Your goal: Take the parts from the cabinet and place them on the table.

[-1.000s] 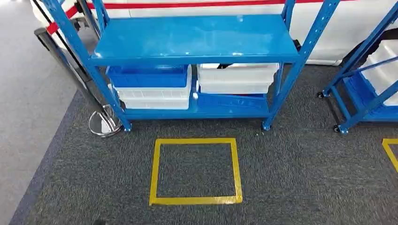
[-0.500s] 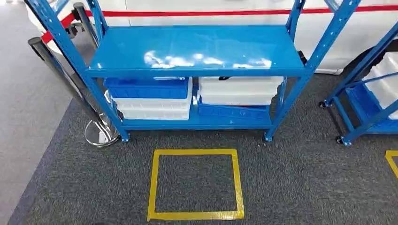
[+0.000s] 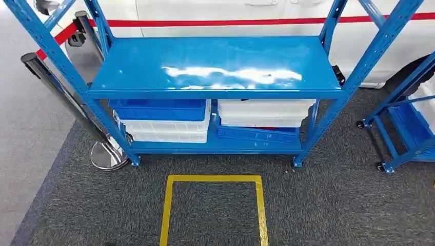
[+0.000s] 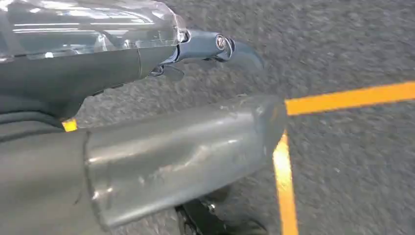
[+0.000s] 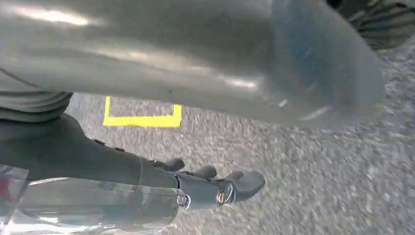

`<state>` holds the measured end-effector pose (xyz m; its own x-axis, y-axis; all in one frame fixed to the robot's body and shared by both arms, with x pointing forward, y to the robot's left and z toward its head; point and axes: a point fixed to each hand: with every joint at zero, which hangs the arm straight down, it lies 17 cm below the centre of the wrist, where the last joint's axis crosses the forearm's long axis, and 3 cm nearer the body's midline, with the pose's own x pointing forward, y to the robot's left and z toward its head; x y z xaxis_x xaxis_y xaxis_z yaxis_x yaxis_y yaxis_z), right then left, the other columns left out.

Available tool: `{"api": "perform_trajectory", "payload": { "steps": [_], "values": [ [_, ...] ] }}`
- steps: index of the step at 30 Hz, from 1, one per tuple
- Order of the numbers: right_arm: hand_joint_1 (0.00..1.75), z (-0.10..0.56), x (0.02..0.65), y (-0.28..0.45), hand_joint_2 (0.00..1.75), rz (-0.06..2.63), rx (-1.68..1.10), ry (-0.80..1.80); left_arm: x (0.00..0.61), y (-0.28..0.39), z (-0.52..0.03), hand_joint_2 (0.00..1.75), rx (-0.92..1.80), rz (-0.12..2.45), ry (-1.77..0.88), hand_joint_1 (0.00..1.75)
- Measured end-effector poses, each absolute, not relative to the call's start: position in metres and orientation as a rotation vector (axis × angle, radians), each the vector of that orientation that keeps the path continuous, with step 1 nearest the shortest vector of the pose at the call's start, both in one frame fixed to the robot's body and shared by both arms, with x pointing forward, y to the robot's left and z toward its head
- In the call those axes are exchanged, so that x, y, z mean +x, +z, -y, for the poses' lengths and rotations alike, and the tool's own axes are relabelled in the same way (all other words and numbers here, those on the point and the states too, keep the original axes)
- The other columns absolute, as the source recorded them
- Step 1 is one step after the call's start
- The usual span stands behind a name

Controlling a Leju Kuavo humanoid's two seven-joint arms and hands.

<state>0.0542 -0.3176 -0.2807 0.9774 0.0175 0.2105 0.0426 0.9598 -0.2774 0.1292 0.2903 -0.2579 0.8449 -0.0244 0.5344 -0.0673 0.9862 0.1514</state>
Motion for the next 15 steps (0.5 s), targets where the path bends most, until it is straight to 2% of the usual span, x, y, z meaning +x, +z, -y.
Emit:
{"api": "perform_trajectory", "payload": {
  "steps": [15],
  "values": [
    [0.0,0.316,0.063,-0.28,0.0,0.22,-0.282,-0.013,0.126,-0.259,-0.293,0.0,0.178,0.554,0.02,0.0]
  ]
}}
